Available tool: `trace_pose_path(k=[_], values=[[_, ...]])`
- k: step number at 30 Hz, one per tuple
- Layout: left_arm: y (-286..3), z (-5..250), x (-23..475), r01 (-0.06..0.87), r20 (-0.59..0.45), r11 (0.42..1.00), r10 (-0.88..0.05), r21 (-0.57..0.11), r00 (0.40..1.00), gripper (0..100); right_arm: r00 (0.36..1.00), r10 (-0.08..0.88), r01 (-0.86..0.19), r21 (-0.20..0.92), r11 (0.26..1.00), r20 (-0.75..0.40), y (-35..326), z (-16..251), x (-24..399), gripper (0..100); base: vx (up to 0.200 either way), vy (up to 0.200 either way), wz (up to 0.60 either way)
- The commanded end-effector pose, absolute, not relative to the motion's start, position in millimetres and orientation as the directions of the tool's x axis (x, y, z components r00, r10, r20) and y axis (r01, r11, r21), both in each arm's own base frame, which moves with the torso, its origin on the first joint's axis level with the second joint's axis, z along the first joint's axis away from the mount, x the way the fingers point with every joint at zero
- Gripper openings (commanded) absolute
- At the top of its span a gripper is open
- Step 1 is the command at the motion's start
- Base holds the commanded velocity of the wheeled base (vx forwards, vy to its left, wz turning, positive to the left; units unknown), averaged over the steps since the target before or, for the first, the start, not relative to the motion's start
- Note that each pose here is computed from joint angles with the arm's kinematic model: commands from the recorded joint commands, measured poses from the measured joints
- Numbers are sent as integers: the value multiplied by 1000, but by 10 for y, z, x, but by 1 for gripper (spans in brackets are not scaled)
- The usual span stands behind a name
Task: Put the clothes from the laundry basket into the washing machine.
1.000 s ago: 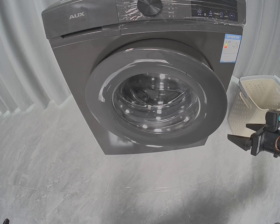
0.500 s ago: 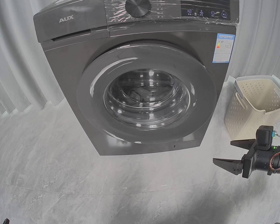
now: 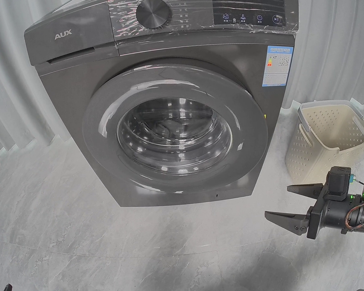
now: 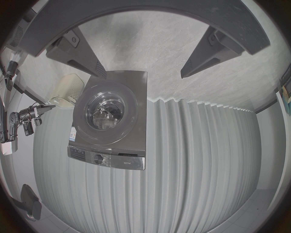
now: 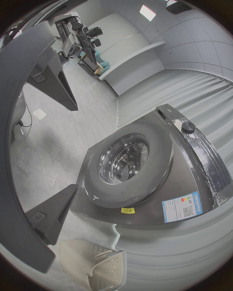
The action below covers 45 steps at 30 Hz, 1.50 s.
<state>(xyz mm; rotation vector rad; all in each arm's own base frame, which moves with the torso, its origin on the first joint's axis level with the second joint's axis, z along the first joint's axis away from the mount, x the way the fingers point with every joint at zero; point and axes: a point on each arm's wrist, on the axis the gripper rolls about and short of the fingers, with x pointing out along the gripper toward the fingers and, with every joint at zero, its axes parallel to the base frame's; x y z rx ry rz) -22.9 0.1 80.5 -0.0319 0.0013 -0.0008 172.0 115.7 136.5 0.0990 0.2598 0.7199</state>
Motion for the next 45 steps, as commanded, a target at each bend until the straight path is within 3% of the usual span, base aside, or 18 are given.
trace_pose_path(k=[1,7,13,22,31,45], values=[[1,761,-227,0,-5,999,0,-34,1000,100,709,675,-651,179,737,-204,1190,1357,1702,100,200,0,0],[1,757,-226,0,-6,999,0,-34,1000,100,708,676,-652,179,736,-204,1201,1356,1714,100,200,0,0],[1,757,-226,0,-6,999,0,-37,1000,100,705,680,-657,177,733,-201,1212,1363,1712,100,0,0,0],[1,757,-227,0,-5,999,0,-37,1000,100,705,680,-657,177,733,-200,1216,1367,1718,100,0,200,0],[1,761,-227,0,-5,999,0,-35,1000,100,709,683,-660,174,731,-178,1244,1350,1759,100,0,0,0],[1,761,-227,0,-5,999,0,-35,1000,100,724,682,-665,159,729,-100,1296,1368,1850,100,200,0,0]])
